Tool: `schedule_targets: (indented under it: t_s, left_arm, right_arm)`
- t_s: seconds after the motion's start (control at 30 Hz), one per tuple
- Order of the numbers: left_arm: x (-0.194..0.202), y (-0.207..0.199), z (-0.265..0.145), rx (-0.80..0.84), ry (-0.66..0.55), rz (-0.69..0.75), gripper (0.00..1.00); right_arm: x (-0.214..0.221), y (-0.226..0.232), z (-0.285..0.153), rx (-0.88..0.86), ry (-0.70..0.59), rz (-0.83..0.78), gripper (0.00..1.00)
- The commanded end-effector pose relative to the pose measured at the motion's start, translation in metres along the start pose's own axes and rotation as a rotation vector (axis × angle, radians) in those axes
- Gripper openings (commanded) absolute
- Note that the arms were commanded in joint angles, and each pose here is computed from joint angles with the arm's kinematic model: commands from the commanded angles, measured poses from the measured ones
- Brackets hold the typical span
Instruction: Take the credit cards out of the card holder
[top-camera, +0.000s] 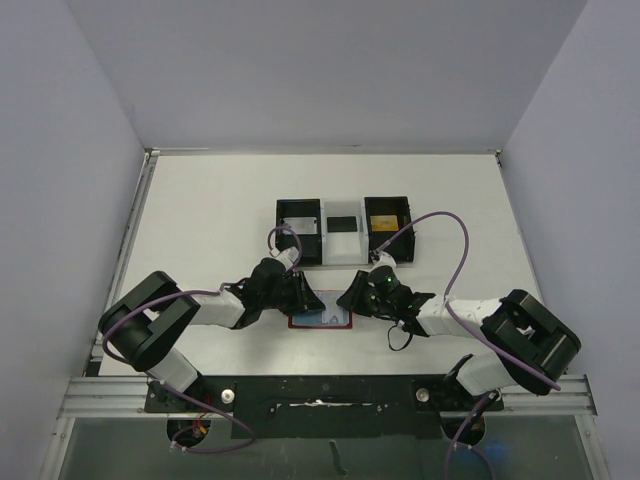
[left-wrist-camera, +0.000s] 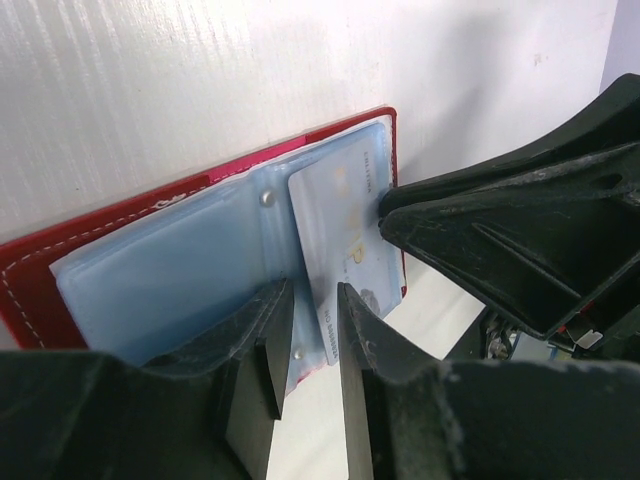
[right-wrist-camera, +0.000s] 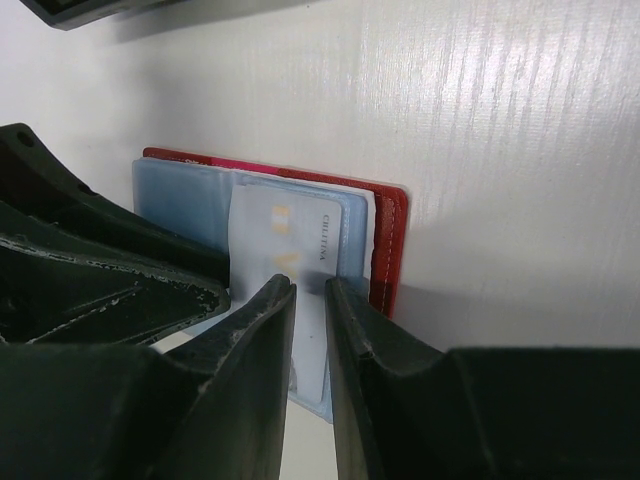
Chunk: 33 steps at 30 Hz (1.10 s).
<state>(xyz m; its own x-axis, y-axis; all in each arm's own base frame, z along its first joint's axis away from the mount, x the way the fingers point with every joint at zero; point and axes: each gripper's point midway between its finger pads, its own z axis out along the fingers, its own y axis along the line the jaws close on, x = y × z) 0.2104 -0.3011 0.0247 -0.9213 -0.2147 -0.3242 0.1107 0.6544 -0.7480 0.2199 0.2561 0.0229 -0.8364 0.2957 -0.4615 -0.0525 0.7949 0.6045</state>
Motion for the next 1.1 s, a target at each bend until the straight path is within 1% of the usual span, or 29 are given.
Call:
schedule_targets:
  t_s: [0.0,0.2,0.47,0.57,0.77,0.93,1.07]
  left_arm:
    - [-0.004,-0.001,0.001,-0.004,-0.024,0.005,0.24]
    - [-0.005,-0.013,0.001,0.060,-0.026,-0.004,0.13]
    - [-0.003,-0.032,0.001,0.161,-0.004,-0.009,0.12]
    - [-0.003,-0.031,0.000,0.159,-0.006,-0.009,0.11]
    - [-0.005,-0.024,-0.003,0.112,-0.022,-0.014,0.00]
    - [-0.007,-0.027,-0.003,0.118,-0.023,-0.008,0.00]
    - [-0.006,-0.024,-0.004,0.105,-0.026,-0.011,0.00]
  right_arm:
    - [0.013,-0.024,0.000,0.089,0.039,-0.011,0.22]
    - [0.013,-0.024,-0.001,0.089,0.032,-0.003,0.22]
    - [0.013,-0.023,0.000,0.082,0.037,-0.002,0.22]
    - [0.013,-0.022,0.000,0.080,0.037,-0.002,0.22]
    - [0.013,-0.023,0.000,0.083,0.037,-0.003,0.22]
    - [0.011,-0.020,-0.002,0.074,0.034,-0.004,0.23]
    - [0.010,-0.015,-0.002,0.058,0.034,-0.015,0.25]
